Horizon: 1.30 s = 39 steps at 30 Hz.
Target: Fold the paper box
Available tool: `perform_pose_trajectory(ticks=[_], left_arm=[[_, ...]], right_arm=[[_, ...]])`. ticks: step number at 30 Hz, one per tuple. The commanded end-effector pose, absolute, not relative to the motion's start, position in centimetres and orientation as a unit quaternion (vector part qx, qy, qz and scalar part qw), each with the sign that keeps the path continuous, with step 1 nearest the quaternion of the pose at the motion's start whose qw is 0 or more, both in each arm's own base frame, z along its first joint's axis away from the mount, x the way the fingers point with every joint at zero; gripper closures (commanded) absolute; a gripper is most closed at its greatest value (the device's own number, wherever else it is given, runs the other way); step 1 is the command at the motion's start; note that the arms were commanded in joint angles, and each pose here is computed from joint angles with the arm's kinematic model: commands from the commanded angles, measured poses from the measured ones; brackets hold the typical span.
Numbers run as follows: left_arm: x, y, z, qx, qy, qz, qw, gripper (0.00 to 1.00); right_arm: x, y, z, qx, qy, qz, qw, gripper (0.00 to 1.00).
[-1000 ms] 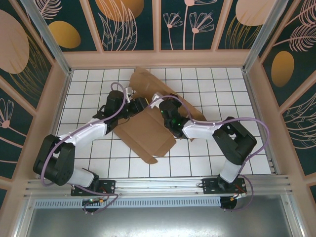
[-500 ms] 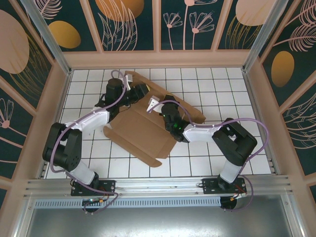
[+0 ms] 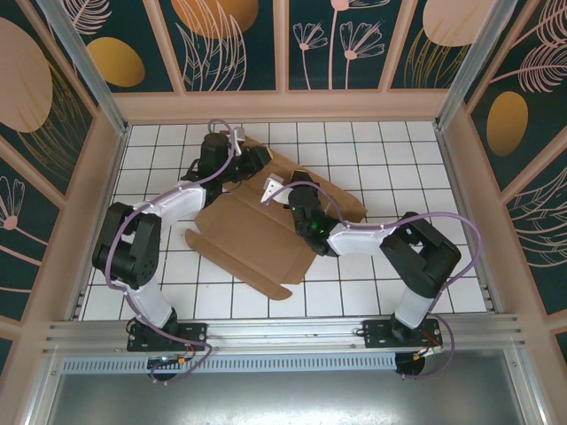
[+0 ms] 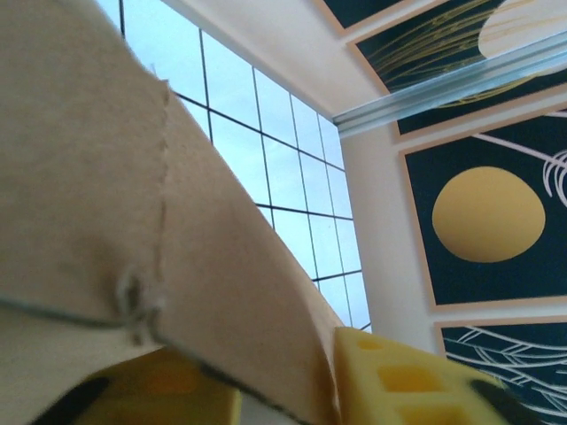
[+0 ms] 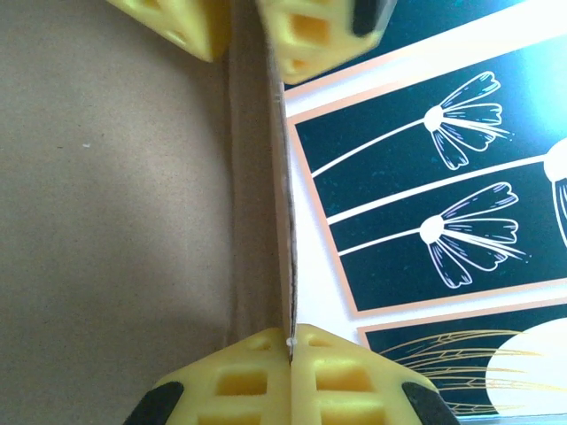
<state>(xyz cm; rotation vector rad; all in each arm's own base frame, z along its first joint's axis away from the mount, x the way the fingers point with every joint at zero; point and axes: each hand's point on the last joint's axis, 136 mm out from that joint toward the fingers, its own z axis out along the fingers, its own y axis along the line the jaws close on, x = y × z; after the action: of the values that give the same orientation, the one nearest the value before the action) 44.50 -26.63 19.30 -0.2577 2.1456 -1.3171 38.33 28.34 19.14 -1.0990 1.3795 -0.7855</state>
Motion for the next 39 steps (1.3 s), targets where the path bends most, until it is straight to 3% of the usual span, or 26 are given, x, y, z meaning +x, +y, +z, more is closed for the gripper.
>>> perform_pose_trajectory(ticks=[1,6,8,10,14,17,20,27,39], left_arm=[[45.2,-26.2,18.7,-0.105,0.811,-0.484,0.311,0.82],[45.3,-26.0,19.1,-0.113,0.794,-0.500,0.327,0.98],[45.2,-25.9,19.5,-0.114,0.784,-0.509,0.337,1.00],[45.2,-25.7,19.6,-0.117,0.779,-0.509,0.346,1.00],[44.8,-25.0,19.9,-0.124,0.769,-0.509,0.366,1.00],[44.5,-24.4,19.4,-0.134,0.764,-0.508,0.375,1.00],[44.3,-23.9,19.4,-0.143,0.755,-0.509,0.388,1.00],[43.9,-22.7,19.9,-0.162,0.741,-0.506,0.412,1.00],[42.5,-17.9,21.2,-0.217,0.690,-0.466,0.509,1.00]], right_arm=[[38.3,29.4,21.6,-0.444,0.575,-0.320,0.609,1.00],[37.8,29.7,21.5,-0.449,0.572,-0.315,0.610,1.00],[37.7,29.6,21.5,-0.448,0.573,-0.314,0.610,0.94],[37.4,29.6,21.3,-0.450,0.579,-0.309,0.605,0.84],[36.3,29.9,21.2,-0.457,0.601,-0.270,0.598,0.48],[35.2,30.4,21.6,-0.460,0.621,-0.224,0.593,0.35],[33.8,30.5,22.6,-0.454,0.638,-0.175,0.597,0.28],[31.9,28.7,21.8,-0.439,0.676,-0.133,0.577,0.31],[29.4,25.8,26.8,-0.291,0.746,0.101,0.591,0.32]])
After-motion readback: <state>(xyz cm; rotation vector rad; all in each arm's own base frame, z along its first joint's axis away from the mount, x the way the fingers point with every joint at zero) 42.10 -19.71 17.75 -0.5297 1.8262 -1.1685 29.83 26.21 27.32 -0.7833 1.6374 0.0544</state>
